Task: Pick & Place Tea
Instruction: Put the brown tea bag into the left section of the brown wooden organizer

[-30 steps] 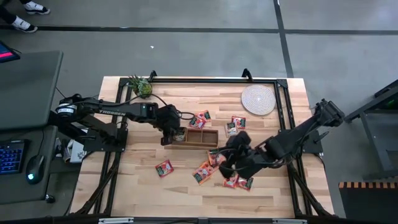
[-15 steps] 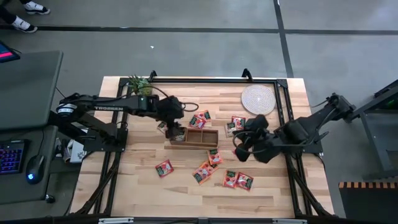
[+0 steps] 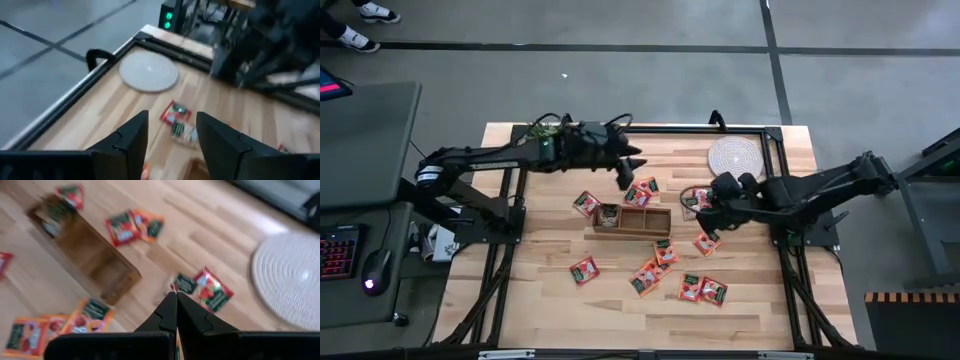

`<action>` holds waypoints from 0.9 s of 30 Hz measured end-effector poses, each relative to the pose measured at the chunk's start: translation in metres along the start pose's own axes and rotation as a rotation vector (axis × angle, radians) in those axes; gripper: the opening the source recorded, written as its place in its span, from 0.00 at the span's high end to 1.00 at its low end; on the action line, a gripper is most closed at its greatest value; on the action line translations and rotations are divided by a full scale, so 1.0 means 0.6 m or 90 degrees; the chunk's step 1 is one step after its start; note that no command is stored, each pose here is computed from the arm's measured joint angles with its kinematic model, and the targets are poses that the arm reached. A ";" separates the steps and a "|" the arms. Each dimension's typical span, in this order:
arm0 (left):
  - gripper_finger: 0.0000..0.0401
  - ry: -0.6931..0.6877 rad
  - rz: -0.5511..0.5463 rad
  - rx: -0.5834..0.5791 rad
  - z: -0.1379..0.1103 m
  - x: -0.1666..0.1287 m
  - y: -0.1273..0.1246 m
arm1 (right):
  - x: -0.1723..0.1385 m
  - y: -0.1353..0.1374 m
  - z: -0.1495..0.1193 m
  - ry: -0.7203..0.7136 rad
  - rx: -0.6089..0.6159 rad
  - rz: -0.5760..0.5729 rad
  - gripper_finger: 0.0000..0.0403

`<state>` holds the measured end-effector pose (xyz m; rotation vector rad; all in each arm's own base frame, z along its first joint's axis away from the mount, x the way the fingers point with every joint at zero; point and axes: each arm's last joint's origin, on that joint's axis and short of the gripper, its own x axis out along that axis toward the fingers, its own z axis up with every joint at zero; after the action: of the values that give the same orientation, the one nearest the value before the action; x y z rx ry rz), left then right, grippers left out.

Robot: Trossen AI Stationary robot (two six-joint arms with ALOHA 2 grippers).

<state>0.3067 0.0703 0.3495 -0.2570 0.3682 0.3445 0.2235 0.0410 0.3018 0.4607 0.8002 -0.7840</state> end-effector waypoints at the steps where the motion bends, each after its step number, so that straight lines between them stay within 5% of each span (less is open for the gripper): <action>1: 0.59 0.010 -0.009 -0.012 -0.003 0.008 0.009 | 0.010 -0.003 -0.001 0.014 0.008 -0.001 1.00; 16: 0.59 0.108 -0.207 -0.257 -0.054 0.162 0.145 | 0.116 -0.045 -0.004 0.096 0.171 0.016 1.00; 27: 0.59 0.195 -0.369 -0.293 -0.050 0.244 0.109 | 0.189 -0.083 -0.047 0.164 0.245 0.053 1.00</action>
<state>0.4014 0.1620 0.2529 -0.8517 0.4932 -0.1938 0.2229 -0.0228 0.1919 0.9480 0.8631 -0.8123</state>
